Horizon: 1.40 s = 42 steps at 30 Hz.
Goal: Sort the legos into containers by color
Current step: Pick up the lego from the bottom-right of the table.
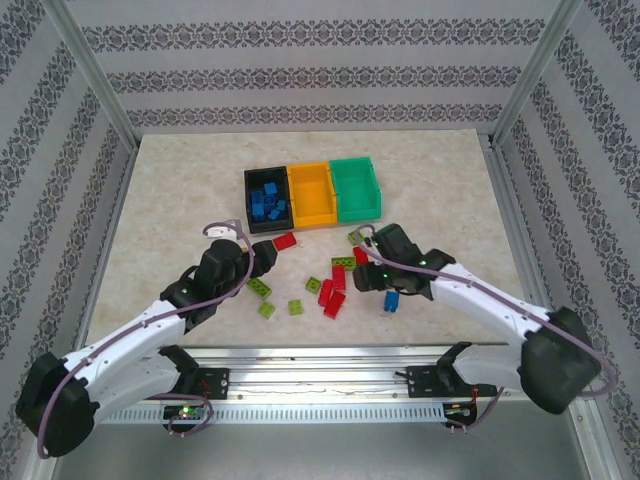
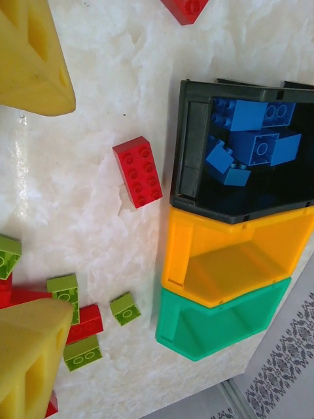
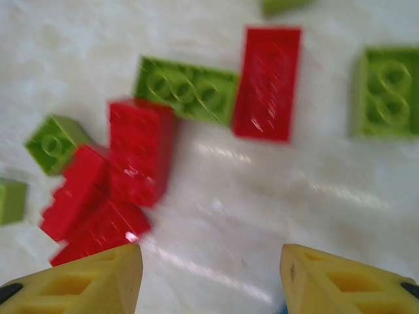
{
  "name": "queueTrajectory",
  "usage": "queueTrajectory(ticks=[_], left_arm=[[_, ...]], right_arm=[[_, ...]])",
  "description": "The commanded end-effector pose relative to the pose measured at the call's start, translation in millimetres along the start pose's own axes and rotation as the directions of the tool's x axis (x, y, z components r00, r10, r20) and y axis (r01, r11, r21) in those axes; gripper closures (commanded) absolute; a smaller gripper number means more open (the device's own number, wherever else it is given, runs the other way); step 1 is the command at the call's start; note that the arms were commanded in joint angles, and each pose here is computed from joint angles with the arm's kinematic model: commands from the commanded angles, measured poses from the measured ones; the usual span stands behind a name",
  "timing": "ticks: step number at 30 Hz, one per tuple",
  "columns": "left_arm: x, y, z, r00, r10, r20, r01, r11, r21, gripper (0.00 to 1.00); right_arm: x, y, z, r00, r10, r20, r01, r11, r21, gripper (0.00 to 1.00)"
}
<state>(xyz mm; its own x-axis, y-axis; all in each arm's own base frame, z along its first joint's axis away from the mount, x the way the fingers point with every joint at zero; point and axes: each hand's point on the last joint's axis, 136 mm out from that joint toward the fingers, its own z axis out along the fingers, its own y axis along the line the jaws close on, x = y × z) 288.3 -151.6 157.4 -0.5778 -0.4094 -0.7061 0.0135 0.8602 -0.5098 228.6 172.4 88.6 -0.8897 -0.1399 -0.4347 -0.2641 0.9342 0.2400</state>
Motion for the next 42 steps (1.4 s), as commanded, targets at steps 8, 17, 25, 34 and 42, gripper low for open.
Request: queueTrajectory(ticks=[8, 17, 25, 34, 42], left_arm=[[-3, -16, 21, 1.000, -0.026, -0.007, 0.026, 0.998, 0.061, 0.26], [-6, -13, 16, 1.000, -0.013, -0.020, 0.013, 0.999, 0.031, 0.26], [-7, -2, 9, 1.000, -0.019, -0.013, 0.019, 1.000, 0.005, 0.26], [-5, 6, 8, 0.999, -0.049, -0.006, 0.049, 0.999, 0.006, 0.26], [-4, 15, 5, 0.988, -0.151, 0.011, 0.150, 0.987, 0.064, 0.26]], right_arm=[[42, -55, -11, 0.968, 0.246, -0.046, -0.233, 0.953, 0.195, 0.37], [62, -56, 17, 0.944, 0.278, -0.179, -0.232, 0.942, 0.241, 0.38], [54, -44, 27, 0.948, 0.240, -0.209, -0.195, 0.957, 0.216, 0.67], [-1, 3, 30, 0.980, 0.099, -0.175, -0.081, 0.991, 0.107, 0.69], [-74, 55, 32, 0.998, 0.011, -0.056, -0.011, 1.000, -0.008, 0.67]])
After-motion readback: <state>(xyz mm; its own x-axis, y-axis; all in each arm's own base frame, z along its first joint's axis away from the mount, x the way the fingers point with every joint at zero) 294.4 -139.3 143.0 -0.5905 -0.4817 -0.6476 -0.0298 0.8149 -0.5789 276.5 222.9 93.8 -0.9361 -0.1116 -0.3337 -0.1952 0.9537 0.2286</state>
